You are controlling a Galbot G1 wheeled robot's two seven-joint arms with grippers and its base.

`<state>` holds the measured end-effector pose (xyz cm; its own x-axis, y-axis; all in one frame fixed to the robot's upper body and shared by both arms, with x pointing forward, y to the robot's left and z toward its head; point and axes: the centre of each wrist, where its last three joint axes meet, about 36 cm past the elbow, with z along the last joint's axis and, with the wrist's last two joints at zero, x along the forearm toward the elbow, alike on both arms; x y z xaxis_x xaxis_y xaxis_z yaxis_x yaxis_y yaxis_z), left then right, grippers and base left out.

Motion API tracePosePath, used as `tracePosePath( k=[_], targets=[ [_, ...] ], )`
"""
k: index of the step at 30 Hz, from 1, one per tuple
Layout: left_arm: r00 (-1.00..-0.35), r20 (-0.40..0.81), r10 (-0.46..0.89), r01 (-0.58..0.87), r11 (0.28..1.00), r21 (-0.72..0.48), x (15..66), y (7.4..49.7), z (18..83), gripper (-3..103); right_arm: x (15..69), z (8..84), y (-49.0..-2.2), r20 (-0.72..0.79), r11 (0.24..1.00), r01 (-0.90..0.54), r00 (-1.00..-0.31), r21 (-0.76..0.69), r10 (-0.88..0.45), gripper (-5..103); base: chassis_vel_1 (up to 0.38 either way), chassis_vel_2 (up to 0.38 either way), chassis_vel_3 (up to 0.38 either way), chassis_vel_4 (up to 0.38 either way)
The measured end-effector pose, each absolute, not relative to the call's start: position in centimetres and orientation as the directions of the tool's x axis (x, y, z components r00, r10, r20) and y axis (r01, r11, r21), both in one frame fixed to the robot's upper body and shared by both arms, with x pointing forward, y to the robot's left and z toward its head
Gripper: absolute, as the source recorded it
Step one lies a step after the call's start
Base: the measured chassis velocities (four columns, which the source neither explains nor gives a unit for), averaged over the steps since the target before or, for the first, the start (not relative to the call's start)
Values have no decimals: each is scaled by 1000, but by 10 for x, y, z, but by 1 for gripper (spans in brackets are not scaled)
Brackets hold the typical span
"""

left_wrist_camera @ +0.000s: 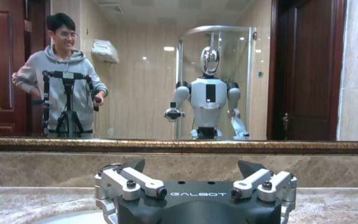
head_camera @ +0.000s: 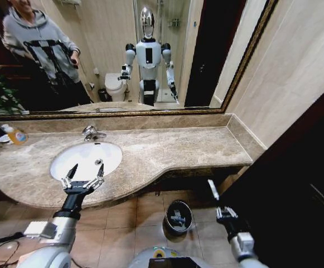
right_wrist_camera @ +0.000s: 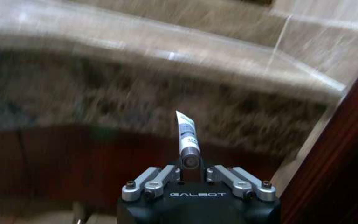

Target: Pick up the trash from the sink and place it in the trash bin.

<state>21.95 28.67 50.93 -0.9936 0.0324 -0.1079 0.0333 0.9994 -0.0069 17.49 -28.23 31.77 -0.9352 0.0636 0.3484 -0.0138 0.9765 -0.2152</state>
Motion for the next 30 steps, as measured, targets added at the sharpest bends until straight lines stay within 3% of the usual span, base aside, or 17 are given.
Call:
tracePosePath(
  k=[4,11,19,30],
  targets=[
    [-994,-108,32,33,999,-7,219,287,509,100,173,287,-280,425,974,-61,-905,-218,38,16,0,0,0,0],
    [-994,-108,32,33,999,-7,219,287,509,100,186,220,-278,616,953,-212,-787,-215,-36,16,0,0,0,0],
    [-994,-108,32,33,999,-7,219,287,509,100,239,164,-281,695,906,-331,-716,-263,-60,16,0,0,0,0],
    [-994,-108,32,33,999,-7,219,287,509,100,260,121,-285,760,853,-436,-645,-287,-75,16,0,0,0,0]
  ],
)
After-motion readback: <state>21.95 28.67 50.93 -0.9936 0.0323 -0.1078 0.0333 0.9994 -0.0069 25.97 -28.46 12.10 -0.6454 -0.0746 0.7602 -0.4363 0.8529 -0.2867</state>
